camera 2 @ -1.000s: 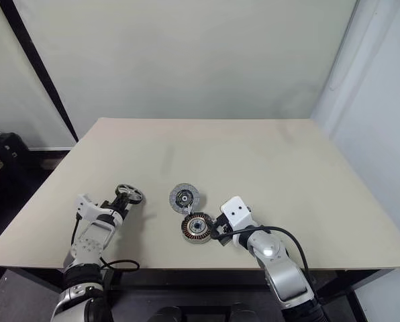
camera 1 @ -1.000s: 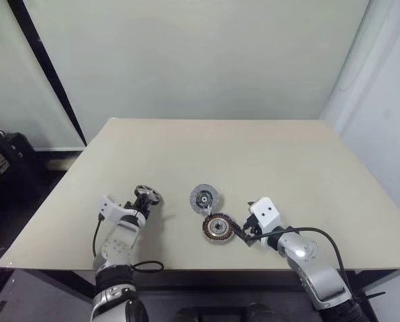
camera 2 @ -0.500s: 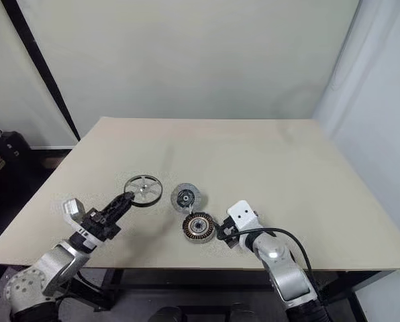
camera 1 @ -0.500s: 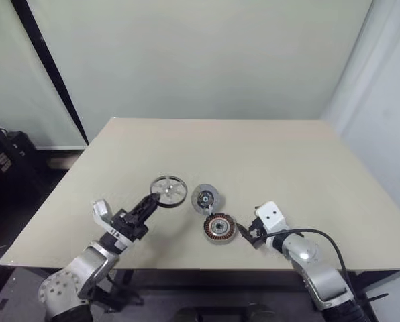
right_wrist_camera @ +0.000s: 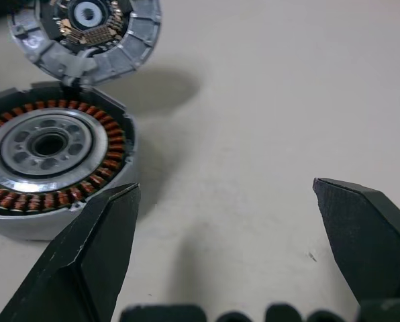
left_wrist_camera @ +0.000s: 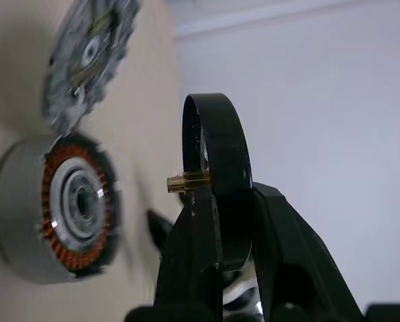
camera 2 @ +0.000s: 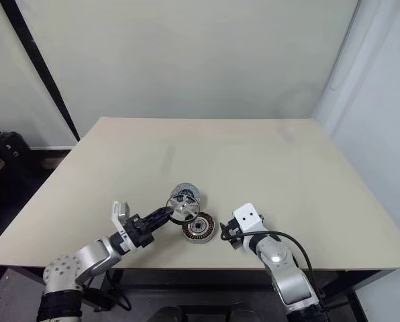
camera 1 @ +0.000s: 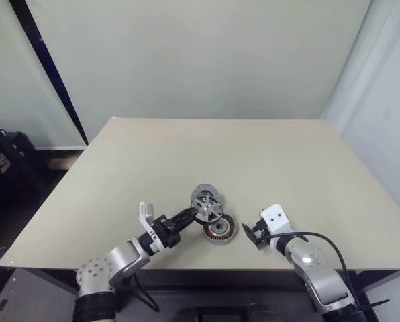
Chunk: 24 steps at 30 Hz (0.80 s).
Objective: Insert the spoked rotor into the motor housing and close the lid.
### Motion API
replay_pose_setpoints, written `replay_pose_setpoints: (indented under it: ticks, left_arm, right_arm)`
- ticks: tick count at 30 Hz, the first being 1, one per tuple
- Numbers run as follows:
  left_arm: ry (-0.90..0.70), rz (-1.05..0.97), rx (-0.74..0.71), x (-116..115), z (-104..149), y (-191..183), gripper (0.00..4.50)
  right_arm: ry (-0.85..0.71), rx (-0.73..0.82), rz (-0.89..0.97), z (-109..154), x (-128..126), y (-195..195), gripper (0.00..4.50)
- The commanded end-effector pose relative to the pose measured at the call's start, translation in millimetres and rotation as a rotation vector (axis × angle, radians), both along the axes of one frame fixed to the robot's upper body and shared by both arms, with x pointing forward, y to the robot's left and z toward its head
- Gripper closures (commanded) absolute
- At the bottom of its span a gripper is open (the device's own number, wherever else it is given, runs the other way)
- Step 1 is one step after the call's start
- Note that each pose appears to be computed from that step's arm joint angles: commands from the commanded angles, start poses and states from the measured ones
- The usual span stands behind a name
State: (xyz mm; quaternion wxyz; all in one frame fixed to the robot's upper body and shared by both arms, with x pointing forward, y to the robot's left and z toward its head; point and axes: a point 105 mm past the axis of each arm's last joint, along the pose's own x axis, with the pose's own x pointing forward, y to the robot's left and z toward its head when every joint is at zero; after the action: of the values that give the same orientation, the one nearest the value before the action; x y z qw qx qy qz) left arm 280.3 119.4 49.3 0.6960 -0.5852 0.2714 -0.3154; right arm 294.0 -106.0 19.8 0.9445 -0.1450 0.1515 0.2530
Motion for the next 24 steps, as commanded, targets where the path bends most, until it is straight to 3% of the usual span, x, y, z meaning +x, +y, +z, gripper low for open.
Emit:
replay_pose_setpoints:
  ticks: [1,24]
  left_arm:
    - [-0.01,-0.021,0.005,7.9,-1.9,-8.1,4.25]
    - [0.077,-0.05,0.129,18.1,-39.5,-23.0,4.25]
  right_arm:
    - [-0.074,0.008,-0.024,18.0,5.2,-3.5,0.0]
    - [-0.069,0.009,-0.043,16.7,0.8,-4.5,0.0]
